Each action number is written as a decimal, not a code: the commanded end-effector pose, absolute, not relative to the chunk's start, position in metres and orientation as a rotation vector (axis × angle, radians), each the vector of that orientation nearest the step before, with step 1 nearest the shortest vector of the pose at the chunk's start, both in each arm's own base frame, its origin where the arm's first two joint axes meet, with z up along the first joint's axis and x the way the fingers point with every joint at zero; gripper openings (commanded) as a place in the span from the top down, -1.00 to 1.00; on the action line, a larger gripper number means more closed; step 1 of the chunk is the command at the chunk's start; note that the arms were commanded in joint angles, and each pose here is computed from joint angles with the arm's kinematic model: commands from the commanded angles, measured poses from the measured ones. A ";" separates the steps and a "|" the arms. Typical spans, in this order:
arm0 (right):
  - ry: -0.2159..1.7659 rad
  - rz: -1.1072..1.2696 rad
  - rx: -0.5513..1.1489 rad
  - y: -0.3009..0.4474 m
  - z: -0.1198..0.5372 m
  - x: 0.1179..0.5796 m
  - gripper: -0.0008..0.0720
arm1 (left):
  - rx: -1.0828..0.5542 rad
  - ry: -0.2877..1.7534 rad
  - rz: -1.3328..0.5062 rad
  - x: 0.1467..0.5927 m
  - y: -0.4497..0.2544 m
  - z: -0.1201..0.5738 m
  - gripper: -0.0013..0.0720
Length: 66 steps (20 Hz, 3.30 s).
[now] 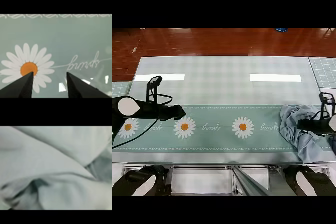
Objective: Fold the shirts.
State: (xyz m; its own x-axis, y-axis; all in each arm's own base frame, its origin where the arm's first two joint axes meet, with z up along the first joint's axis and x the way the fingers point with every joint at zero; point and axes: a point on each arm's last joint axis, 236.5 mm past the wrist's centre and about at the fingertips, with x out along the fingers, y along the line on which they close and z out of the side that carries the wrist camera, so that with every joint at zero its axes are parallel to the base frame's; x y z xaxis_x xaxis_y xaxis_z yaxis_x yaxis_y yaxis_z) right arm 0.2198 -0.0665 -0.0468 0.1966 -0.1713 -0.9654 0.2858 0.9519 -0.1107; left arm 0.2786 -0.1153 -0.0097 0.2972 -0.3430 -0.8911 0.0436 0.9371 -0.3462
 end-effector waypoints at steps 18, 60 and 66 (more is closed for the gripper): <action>1.052 -0.109 0.089 -0.046 0.063 0.351 0.91 | -0.399 0.996 -0.134 0.340 -0.050 0.068 -0.41; 1.233 0.538 0.110 0.162 0.051 0.325 -0.15 | -0.486 1.100 -0.328 0.299 -0.148 0.003 -0.42; 1.002 0.013 0.374 -0.033 0.082 0.311 -0.14 | -0.750 1.189 -0.370 0.326 -0.189 -0.039 -0.42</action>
